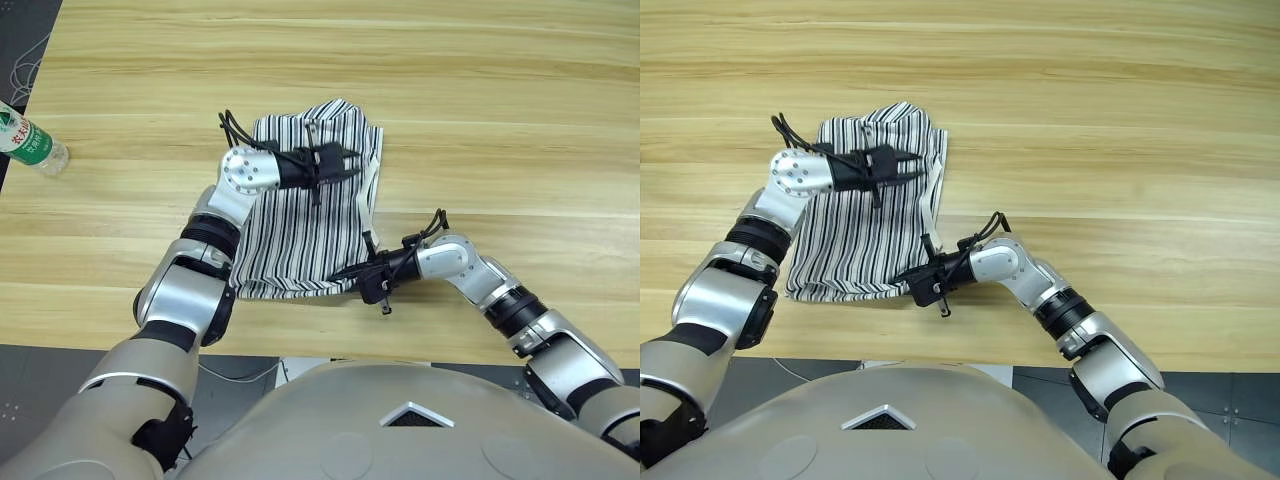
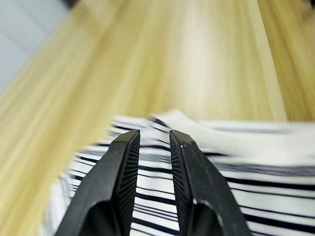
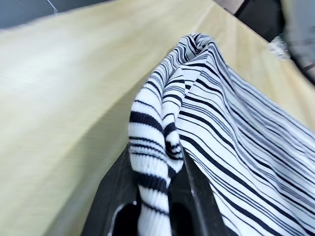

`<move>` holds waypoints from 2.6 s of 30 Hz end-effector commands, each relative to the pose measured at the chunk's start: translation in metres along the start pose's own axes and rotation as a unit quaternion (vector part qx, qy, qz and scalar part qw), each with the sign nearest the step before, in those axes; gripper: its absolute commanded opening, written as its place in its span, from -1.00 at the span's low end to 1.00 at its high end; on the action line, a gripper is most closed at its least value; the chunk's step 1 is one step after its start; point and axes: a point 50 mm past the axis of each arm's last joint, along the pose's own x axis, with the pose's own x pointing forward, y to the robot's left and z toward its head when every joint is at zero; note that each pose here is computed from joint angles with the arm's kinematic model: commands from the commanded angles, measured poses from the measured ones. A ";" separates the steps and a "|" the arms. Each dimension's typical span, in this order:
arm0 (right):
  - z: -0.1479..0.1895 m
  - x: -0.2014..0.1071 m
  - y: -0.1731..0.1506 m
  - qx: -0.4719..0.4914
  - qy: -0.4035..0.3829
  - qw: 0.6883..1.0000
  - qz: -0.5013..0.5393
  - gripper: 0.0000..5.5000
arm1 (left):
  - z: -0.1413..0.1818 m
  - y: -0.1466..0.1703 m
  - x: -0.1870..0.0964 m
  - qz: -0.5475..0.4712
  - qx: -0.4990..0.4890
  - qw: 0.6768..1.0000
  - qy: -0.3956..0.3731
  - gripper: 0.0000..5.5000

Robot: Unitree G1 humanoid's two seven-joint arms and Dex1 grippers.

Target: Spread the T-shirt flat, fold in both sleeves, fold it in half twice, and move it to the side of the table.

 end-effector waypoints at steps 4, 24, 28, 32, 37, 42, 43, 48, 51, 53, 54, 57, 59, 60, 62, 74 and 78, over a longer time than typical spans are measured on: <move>0.004 -0.025 0.026 0.056 0.015 0.997 0.048 -0.94 | -0.007 0.014 -0.029 0.030 -0.038 0.999 0.020 -0.59; 0.017 -0.046 0.025 0.094 0.003 0.995 0.033 -0.94 | -0.056 -0.038 -0.076 -0.010 -0.120 0.988 0.099 -0.59; 0.018 -0.054 0.003 0.111 -0.017 0.994 -0.004 -0.94 | -0.059 -0.048 -0.071 -0.024 -0.125 0.987 0.100 -0.59; 0.023 -0.061 -0.020 0.113 -0.033 0.993 -0.022 -0.94 | -0.060 -0.059 -0.065 -0.043 -0.128 0.986 0.100 -0.59; 0.013 -0.056 -0.053 0.122 -0.030 0.990 -0.069 -0.94 | -0.056 -0.084 -0.052 -0.081 -0.129 0.985 0.080 -0.59; -0.005 -0.048 -0.084 0.132 -0.004 0.985 -0.114 -0.94 | -0.042 -0.107 -0.037 -0.118 -0.123 0.984 0.047 -0.59; -0.008 -0.047 -0.089 0.136 -0.001 0.983 -0.121 -0.94 | -0.039 -0.110 -0.035 -0.122 -0.123 0.984 0.041 -0.59; -0.028 -0.065 -0.113 0.153 0.036 0.970 -0.188 -0.94 | -0.038 -0.118 -0.041 -0.122 -0.131 0.983 0.043 -0.59; -0.045 -0.086 -0.112 0.165 0.076 0.960 -0.215 -0.94 | -0.044 -0.118 -0.051 -0.108 -0.141 0.982 0.057 -0.59; -0.052 -0.095 -0.108 0.172 0.089 0.956 -0.222 -0.94 | -0.050 -0.115 -0.056 -0.094 -0.147 0.982 0.069 -0.59; -0.054 -0.098 -0.106 0.173 0.089 0.955 -0.223 -0.94 | -0.053 -0.114 -0.059 -0.087 -0.151 0.982 0.075 -0.59; -0.057 -0.105 -0.100 0.169 0.093 0.957 -0.217 -0.94 | -0.059 -0.112 -0.065 -0.074 -0.160 0.981 0.087 -0.59; -0.060 -0.108 -0.095 0.170 0.102 0.957 -0.210 -0.94 | -0.061 -0.111 -0.068 -0.067 -0.162 0.980 0.089 -0.59; -0.061 -0.108 -0.093 0.169 0.107 0.958 -0.206 -0.94 | -0.061 -0.110 -0.069 -0.065 -0.163 0.981 0.088 -0.59; -0.062 -0.107 -0.091 0.169 0.109 0.958 -0.202 -0.94 | -0.061 -0.108 -0.069 -0.061 -0.162 0.981 0.086 -0.59; -0.046 -0.081 -0.108 0.167 0.034 0.961 -0.219 -0.54 | -0.052 -0.104 -0.052 -0.071 -0.146 0.985 0.065 -0.59; -0.045 -0.080 -0.110 0.163 0.036 0.960 -0.223 -0.47 | -0.050 -0.103 -0.048 -0.071 -0.143 0.985 0.060 -0.59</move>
